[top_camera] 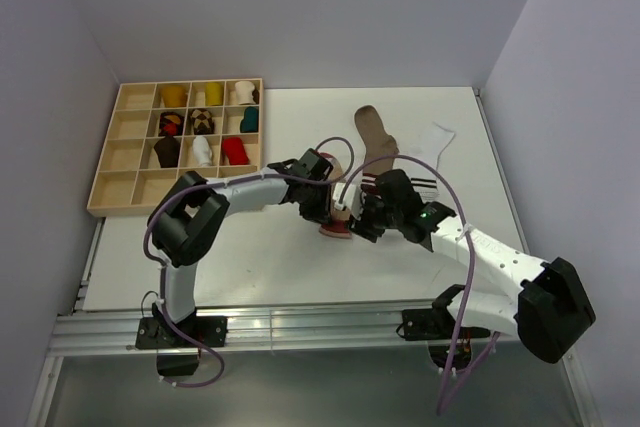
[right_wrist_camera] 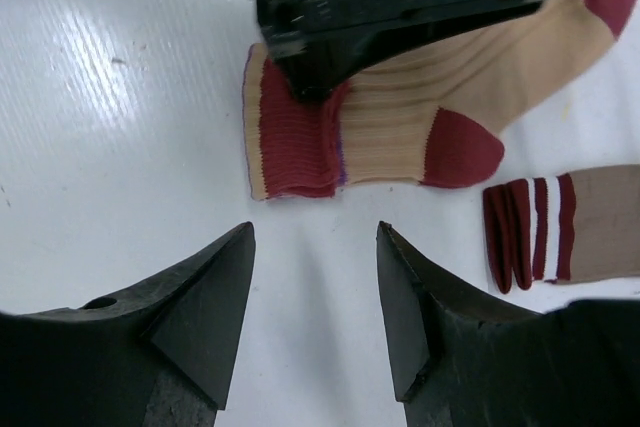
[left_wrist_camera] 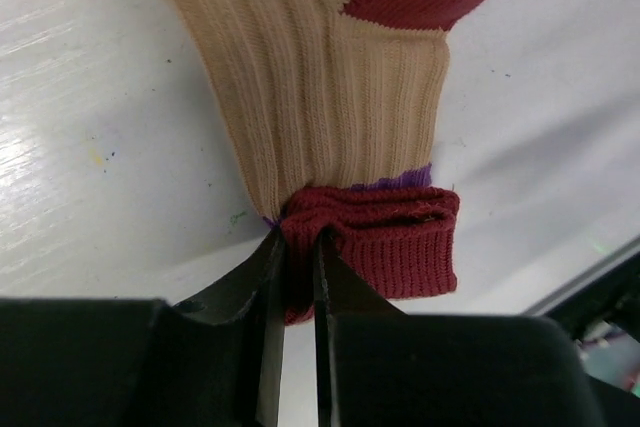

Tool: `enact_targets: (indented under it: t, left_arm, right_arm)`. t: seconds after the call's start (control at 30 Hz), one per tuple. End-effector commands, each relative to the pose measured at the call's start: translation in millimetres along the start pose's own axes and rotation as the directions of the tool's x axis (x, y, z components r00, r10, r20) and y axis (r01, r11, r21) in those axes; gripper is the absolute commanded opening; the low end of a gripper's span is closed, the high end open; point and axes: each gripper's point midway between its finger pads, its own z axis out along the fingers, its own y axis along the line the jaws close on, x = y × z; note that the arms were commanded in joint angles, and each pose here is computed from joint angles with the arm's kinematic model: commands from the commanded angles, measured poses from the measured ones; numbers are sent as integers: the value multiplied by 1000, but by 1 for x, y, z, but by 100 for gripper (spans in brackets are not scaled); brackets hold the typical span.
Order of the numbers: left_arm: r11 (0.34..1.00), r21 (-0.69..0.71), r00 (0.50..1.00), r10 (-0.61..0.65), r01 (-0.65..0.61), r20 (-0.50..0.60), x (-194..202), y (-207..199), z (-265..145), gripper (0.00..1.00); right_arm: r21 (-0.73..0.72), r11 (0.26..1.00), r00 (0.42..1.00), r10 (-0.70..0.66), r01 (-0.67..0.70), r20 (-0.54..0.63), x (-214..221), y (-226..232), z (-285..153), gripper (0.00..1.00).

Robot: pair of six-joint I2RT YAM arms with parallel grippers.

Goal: Roll the socks
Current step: Roll the sock at the center of the board.

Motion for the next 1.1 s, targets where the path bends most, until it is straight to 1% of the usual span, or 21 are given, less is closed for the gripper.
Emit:
enact_targets:
  t: [0.0, 0.03, 0.1, 0.23, 0.4, 0.63, 0.87, 0.9, 0.93, 1.03, 1.07]
  left_arm:
    - [995, 57, 982, -67, 78, -174, 27, 1, 3, 9]
    - [994, 73, 980, -71, 86, -186, 25, 0, 1, 9]
    - [994, 53, 977, -83, 95, -198, 24, 6, 3, 9]
    - [995, 42, 977, -80, 90, -200, 20, 6, 3, 10]
    - [995, 33, 974, -83, 92, -209, 18, 8, 4, 10]
    - [995, 49, 975, -79, 90, -206, 12, 4, 4, 11]
    - [993, 72, 976, -81, 98, -204, 11, -1, 2, 13]
    - [992, 78, 977, -82, 99, -198, 10, -3, 2, 14]
    - [991, 83, 976, -85, 104, -202, 12, -4, 1, 16]
    - [989, 98, 976, -93, 114, -196, 12, -6, 0, 22]
    - [986, 111, 977, -103, 125, -185, 10, -9, -3, 24]
  right_arm:
    - [66, 984, 985, -169, 167, 19, -11, -8, 10, 59]
    - [59, 980, 982, -189, 188, 2, -6, -5, 14, 59]
    - [64, 973, 975, -219, 221, -37, 2, -2, 20, 59]
    - [33, 961, 961, -273, 275, -47, 5, 16, 31, 59]
    - [32, 947, 946, -316, 319, -73, 6, 22, 40, 57]
    - [16, 935, 928, -350, 355, -123, 12, 28, 54, 57]
    - [37, 934, 926, -345, 354, -156, 14, 25, 67, 55]
    - [54, 933, 924, -343, 356, -172, 14, 21, 67, 53]
    - [56, 937, 926, -331, 345, -181, 16, 20, 69, 45]
    - [60, 947, 935, -298, 315, -192, 18, 20, 73, 30]
    - [58, 950, 937, -292, 308, -191, 18, 20, 74, 27]
